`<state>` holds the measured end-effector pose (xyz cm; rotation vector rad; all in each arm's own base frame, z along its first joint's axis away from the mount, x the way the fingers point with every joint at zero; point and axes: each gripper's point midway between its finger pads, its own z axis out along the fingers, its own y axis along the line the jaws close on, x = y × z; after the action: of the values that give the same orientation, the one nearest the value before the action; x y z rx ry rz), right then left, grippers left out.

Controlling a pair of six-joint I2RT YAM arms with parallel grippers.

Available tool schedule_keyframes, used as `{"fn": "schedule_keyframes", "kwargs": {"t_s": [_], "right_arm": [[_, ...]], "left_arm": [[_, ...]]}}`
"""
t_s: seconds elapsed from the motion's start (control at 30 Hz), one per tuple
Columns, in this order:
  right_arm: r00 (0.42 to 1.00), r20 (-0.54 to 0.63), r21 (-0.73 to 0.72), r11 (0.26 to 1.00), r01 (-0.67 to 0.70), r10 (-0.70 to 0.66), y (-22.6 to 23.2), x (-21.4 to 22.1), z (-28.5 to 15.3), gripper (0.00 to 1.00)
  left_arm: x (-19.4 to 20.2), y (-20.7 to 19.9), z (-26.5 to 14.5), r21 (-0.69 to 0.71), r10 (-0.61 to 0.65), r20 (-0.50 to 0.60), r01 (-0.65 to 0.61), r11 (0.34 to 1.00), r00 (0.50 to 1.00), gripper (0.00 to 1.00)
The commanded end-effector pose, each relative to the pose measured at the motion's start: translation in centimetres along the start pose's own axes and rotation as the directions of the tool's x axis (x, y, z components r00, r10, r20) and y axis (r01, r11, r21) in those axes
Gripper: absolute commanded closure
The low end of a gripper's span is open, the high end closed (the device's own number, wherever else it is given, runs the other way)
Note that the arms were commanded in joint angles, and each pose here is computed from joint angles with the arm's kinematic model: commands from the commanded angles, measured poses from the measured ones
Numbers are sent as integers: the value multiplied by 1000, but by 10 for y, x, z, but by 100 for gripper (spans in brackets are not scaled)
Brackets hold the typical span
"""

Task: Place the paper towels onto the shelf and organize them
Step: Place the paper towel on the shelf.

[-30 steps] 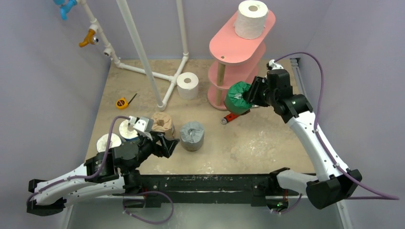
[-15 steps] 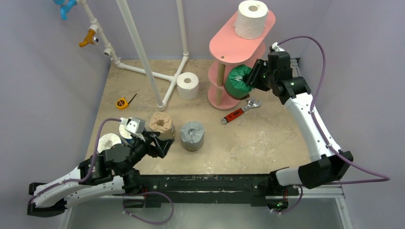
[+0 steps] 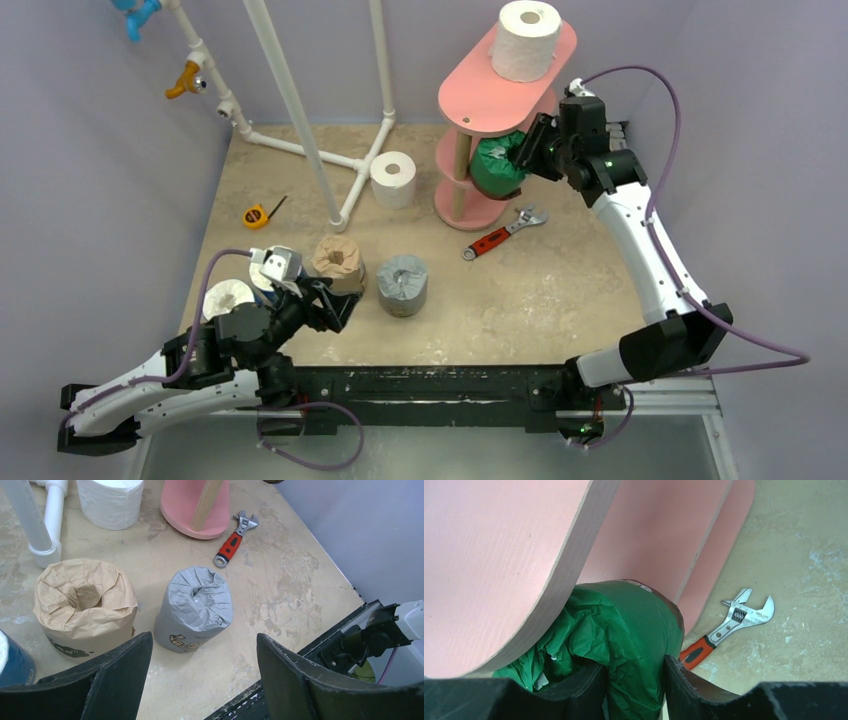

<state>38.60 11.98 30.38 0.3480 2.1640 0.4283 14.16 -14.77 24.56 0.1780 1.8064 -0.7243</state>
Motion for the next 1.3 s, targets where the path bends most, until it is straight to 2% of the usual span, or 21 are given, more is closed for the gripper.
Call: {"fn": "schedule_keyframes", "kwargs": {"t_s": [0.0,0.47,1.27], "right_arm": [[991,131,-60,998,-32,39,19,-41,-12,60],[984,150,-91,993,-80,93,25,-53,-6,53],[961,139,-184,960,-212,239,19,-18,13,55]], "left_arm": [[-11,-1,-1,-2,-18,30,18,1000,999,25],[-9,-2,2,-12,-18,23,19,1000,1000,25],[-3,-3,5,-15,-18,8,18,1000,1000,25]]}}
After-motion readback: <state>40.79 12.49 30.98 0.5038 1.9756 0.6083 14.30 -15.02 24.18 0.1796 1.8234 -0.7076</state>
